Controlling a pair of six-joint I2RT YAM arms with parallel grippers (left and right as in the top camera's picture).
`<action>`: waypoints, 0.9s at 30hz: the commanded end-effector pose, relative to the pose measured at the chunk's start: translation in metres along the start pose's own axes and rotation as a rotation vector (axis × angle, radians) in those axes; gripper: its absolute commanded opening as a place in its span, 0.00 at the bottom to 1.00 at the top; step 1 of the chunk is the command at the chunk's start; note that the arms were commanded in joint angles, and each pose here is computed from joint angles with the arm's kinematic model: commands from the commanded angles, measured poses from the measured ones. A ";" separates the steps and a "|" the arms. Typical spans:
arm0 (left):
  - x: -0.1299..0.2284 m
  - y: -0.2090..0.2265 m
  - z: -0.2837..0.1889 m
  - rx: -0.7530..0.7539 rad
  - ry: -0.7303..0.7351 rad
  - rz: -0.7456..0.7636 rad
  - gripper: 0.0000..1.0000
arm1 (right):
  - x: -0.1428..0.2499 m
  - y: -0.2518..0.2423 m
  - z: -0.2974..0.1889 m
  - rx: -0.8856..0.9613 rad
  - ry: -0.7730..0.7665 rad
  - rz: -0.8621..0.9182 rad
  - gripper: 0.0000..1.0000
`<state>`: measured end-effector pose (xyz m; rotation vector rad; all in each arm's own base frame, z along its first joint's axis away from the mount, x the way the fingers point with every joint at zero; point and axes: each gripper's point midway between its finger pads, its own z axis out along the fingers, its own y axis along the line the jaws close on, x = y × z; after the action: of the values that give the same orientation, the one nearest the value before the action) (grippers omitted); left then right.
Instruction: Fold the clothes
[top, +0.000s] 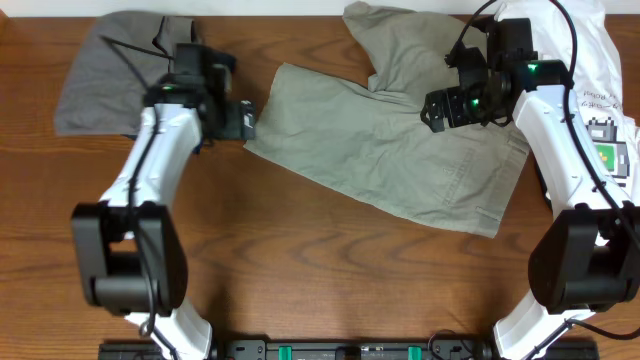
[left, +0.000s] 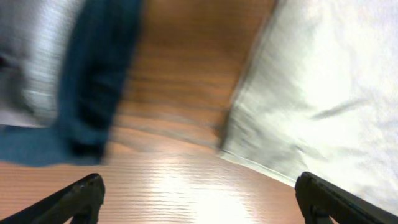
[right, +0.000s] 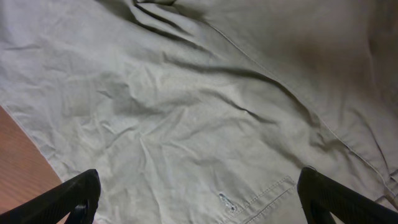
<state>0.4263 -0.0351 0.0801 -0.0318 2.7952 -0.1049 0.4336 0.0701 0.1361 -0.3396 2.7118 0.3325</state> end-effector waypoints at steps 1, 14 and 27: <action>0.014 -0.013 0.018 0.031 0.065 -0.111 0.96 | -0.006 0.006 -0.005 -0.017 -0.020 0.002 0.99; 0.034 -0.025 0.074 0.012 0.157 -0.203 0.68 | -0.009 0.013 -0.005 -0.050 -0.033 -0.005 0.94; 0.048 -0.020 0.085 -0.020 0.213 -0.248 0.06 | -0.008 0.014 -0.004 -0.051 -0.029 -0.007 0.91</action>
<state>0.4254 -0.0662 -0.0004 -0.3333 2.9251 -0.1768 0.4345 0.0765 0.1385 -0.3491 2.6948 0.3806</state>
